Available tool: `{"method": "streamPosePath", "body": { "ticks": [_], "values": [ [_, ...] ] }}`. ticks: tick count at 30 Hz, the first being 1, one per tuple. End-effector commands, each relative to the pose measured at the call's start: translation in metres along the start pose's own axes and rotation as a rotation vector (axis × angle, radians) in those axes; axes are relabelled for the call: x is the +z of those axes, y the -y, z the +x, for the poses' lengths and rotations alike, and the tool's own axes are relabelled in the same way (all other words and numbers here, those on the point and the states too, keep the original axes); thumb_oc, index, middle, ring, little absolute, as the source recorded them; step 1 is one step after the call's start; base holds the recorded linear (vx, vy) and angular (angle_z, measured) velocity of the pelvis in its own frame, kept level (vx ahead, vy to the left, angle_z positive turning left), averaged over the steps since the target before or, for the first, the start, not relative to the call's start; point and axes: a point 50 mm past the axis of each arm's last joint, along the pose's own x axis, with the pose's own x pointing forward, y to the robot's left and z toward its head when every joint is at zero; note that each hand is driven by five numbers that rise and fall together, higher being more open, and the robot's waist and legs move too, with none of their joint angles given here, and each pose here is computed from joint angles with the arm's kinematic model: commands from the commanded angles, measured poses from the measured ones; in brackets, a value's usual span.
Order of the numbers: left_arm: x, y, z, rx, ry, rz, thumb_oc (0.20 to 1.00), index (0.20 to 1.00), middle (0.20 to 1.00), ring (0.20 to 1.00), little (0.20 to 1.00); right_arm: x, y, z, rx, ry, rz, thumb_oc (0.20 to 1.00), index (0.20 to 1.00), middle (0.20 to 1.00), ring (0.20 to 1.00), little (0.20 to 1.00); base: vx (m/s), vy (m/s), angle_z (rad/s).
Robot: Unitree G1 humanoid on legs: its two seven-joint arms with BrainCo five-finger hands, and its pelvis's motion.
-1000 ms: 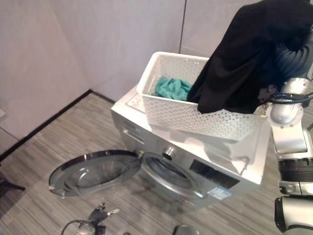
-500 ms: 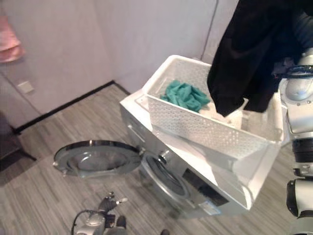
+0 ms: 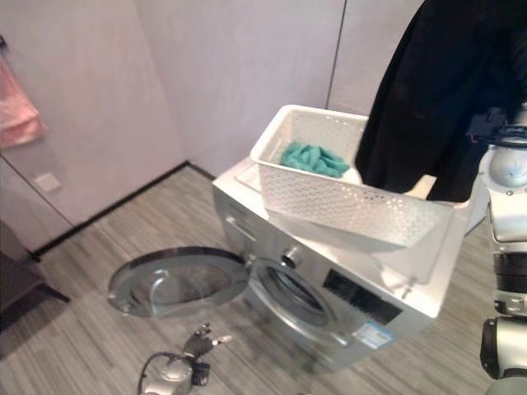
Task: Grab the laundry basket,head to the washer,open it,put in the laundry and shut it.
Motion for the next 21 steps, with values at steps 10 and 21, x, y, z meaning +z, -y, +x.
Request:
{"method": "streamPosePath", "body": {
  "ticks": [10, 21],
  "values": [
    [0.156, -0.023, -0.046, 0.005, 0.800, 0.361, 1.000, 1.000, 1.000, 1.000, 1.000, 0.071, 0.044, 0.032, -0.279, 0.349, -0.081, 0.200, 0.200, 0.200, 0.200, 0.200, -0.09, 0.094, -0.12],
    [0.247, -0.018, -0.106, -0.056, 1.189, 0.267, 1.000, 1.000, 1.000, 1.000, 1.000, 0.079, -0.008, -0.045, 0.014, 0.286, 0.171, 0.200, 0.200, 0.200, 0.200, 0.200, -0.04, 0.027, -0.07]
  ]
}}
